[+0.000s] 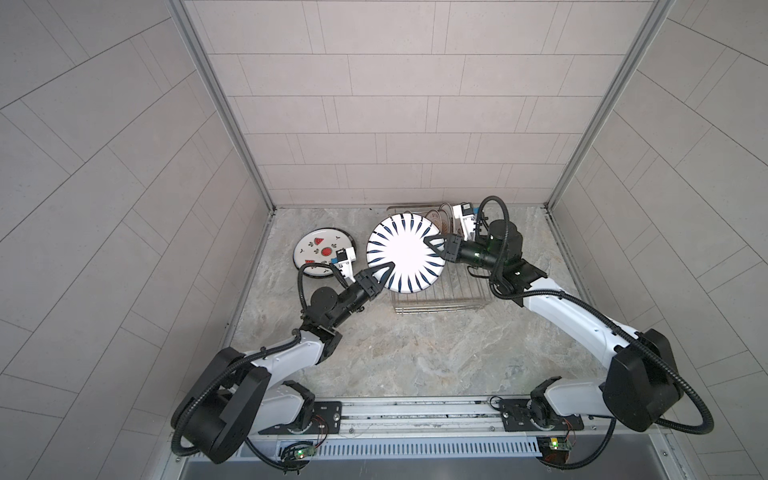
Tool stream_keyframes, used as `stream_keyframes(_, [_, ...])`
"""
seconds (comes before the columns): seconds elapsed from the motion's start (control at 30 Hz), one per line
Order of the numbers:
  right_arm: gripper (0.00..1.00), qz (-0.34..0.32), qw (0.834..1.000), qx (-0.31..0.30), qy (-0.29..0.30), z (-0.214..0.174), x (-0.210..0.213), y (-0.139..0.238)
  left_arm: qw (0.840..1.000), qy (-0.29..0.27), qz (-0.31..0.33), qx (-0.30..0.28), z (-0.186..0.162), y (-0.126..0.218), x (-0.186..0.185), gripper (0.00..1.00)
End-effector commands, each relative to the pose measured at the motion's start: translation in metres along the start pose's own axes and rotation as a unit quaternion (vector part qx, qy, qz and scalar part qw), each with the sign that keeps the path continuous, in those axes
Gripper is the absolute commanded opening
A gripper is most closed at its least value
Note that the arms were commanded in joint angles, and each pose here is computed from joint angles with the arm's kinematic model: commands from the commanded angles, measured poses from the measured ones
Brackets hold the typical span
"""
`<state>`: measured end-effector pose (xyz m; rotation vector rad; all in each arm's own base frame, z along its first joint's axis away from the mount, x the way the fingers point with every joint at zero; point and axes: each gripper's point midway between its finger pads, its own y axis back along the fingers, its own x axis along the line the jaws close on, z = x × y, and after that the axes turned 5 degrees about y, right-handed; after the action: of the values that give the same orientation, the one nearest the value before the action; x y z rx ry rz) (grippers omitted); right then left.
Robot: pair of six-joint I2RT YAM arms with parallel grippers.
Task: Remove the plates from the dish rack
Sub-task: 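Pass the blue-striped plate from the right gripper to the left gripper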
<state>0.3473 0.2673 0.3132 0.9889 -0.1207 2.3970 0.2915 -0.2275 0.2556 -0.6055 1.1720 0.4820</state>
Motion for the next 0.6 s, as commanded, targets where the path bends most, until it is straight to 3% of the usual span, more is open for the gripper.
stream_keyframes(0.0, [0.32, 0.027, 0.999, -0.002, 0.033, 0.003, 0.021, -0.001, 1.000, -0.015, -0.024, -0.011, 0.006, -0.001, -0.012, 0.07])
stream_keyframes(0.2, [0.41, 0.023, 0.999, 0.002, 0.033, 0.001, 0.019, -0.001, 0.999, -0.013, -0.020, -0.023, 0.011, -0.001, -0.010, 0.06])
stream_keyframes(0.27, [0.53, 0.021, 0.999, 0.005, 0.032, -0.001, 0.017, -0.002, 0.999, -0.014, -0.021, -0.028, 0.013, 0.000, -0.010, 0.06])
stream_keyframes(0.33, [0.81, 0.014, 0.999, 0.008, 0.029, -0.003, 0.013, -0.003, 0.999, -0.014, -0.019, -0.029, 0.015, 0.000, -0.011, 0.05])
stream_keyframes(0.43, [0.99, -0.001, 1.000, 0.008, 0.027, -0.004, 0.007, -0.001, 0.999, -0.014, -0.024, -0.030, 0.018, -0.003, -0.013, 0.04])
stream_keyframes(0.57, [1.00, -0.004, 1.000, 0.005, 0.031, -0.003, 0.009, 0.002, 0.999, -0.016, -0.029, -0.039, 0.023, -0.002, -0.017, 0.04])
